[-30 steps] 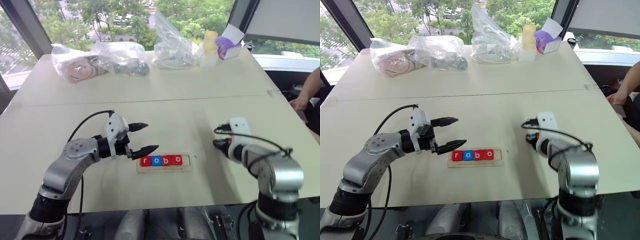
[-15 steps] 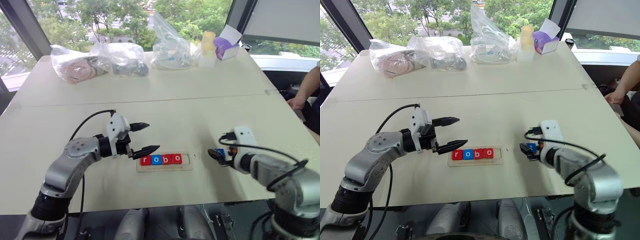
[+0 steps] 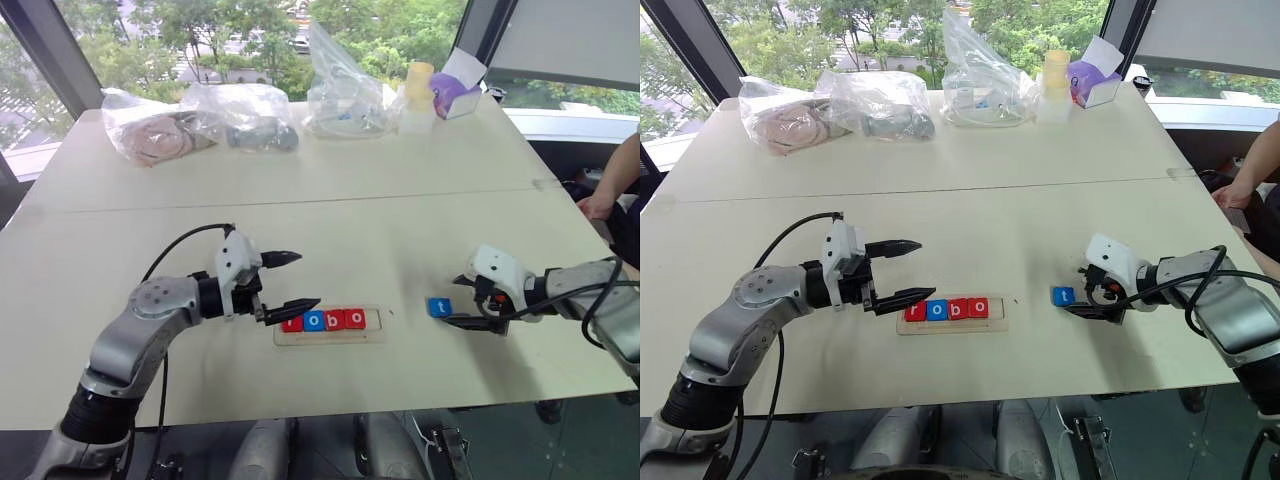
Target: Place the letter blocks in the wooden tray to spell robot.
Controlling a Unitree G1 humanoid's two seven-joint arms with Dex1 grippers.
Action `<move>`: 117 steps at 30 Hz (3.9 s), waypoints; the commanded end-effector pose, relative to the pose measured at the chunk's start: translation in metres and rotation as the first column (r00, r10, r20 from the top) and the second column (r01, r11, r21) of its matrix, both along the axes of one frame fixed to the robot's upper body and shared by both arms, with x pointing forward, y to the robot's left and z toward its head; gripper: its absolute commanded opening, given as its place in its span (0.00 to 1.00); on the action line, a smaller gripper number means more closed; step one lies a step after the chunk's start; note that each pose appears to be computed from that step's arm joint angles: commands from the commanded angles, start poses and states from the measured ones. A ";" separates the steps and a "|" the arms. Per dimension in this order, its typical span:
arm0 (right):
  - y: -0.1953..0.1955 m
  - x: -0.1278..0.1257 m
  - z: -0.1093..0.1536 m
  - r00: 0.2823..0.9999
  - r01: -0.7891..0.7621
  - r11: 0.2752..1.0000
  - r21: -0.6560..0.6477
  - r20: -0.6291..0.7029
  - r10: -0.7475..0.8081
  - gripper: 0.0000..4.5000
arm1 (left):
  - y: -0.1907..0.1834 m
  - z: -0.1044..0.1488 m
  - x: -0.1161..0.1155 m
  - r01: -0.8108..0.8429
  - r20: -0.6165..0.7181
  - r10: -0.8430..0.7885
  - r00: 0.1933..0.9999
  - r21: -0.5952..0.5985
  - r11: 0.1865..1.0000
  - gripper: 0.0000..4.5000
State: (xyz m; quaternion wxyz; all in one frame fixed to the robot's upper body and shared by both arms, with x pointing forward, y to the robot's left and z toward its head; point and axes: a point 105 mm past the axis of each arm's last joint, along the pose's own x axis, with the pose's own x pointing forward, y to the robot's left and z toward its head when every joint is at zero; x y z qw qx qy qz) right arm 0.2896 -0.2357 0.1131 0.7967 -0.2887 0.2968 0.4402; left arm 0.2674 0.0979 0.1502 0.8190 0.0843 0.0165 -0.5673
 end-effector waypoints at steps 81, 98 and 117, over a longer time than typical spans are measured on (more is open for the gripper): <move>0.130 -0.010 -0.002 0.910 -0.414 0.908 0.060 -0.010 0.415 0.32 | 0.013 0.013 -0.020 0.046 0.044 -0.047 0.998 0.018 0.999 1.00; 0.131 -0.009 0.004 0.912 -0.408 0.910 0.073 -0.009 0.409 1.00 | 0.012 0.014 -0.018 0.041 0.047 -0.041 0.998 0.015 0.999 1.00; 0.099 0.014 0.011 0.958 -0.286 0.957 0.049 0.029 0.284 1.00 | 0.010 0.015 -0.018 0.045 0.046 -0.045 0.998 0.007 0.999 1.00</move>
